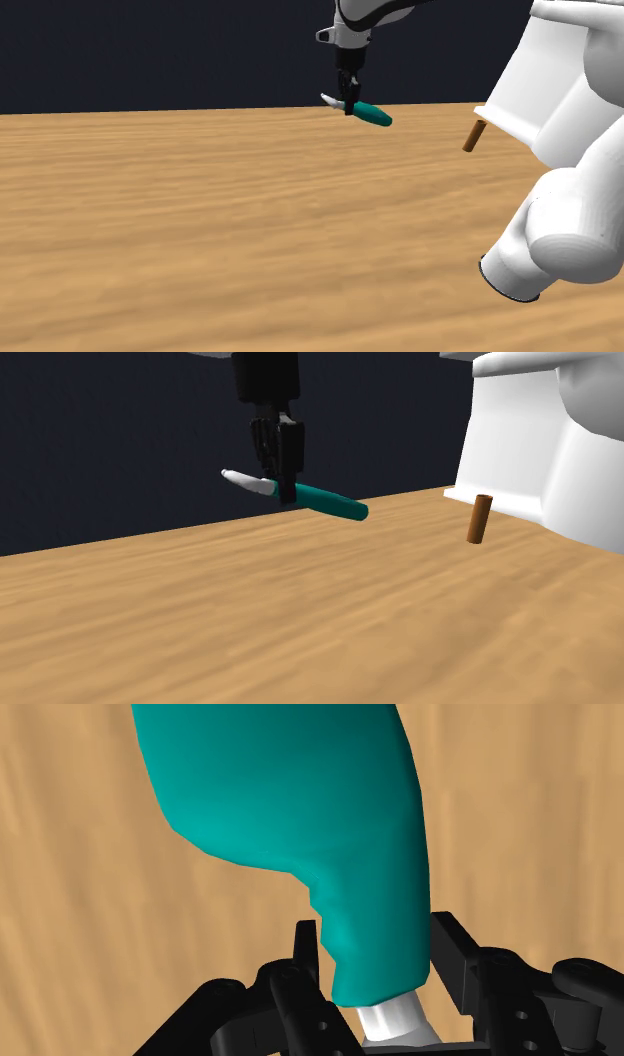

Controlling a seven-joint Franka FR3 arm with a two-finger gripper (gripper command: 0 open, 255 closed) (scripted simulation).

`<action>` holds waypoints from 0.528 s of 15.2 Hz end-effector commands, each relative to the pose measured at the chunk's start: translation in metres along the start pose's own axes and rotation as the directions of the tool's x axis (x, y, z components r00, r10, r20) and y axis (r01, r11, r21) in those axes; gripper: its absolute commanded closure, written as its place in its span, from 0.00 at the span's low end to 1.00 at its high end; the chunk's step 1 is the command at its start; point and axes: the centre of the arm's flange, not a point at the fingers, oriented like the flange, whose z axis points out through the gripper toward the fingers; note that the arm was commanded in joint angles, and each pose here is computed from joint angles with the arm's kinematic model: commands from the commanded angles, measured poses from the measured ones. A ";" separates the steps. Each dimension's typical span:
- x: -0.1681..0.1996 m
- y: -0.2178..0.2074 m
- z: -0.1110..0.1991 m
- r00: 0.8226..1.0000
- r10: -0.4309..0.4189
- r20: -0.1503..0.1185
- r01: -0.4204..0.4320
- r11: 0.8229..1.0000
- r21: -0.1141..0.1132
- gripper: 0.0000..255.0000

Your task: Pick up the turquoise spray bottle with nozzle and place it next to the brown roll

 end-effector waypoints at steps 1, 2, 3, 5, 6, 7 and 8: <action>-0.021 0.007 0.003 1.000 -0.002 0.000 0.002 1.000 0.000 1.00; -0.034 0.012 0.004 1.000 -0.002 0.000 0.002 1.000 0.000 1.00; -0.046 0.017 0.005 1.000 -0.002 0.000 0.002 1.000 0.000 1.00; -0.070 0.027 0.007 1.000 -0.002 0.000 0.002 1.000 0.000 1.00; -0.082 0.032 0.008 1.000 -0.002 0.000 0.002 1.000 0.000 1.00; -0.095 0.037 0.009 1.000 -0.002 0.000 0.002 1.000 0.000 1.00; -0.107 0.042 0.010 1.000 -0.002 0.000 0.002 1.000 0.000 1.00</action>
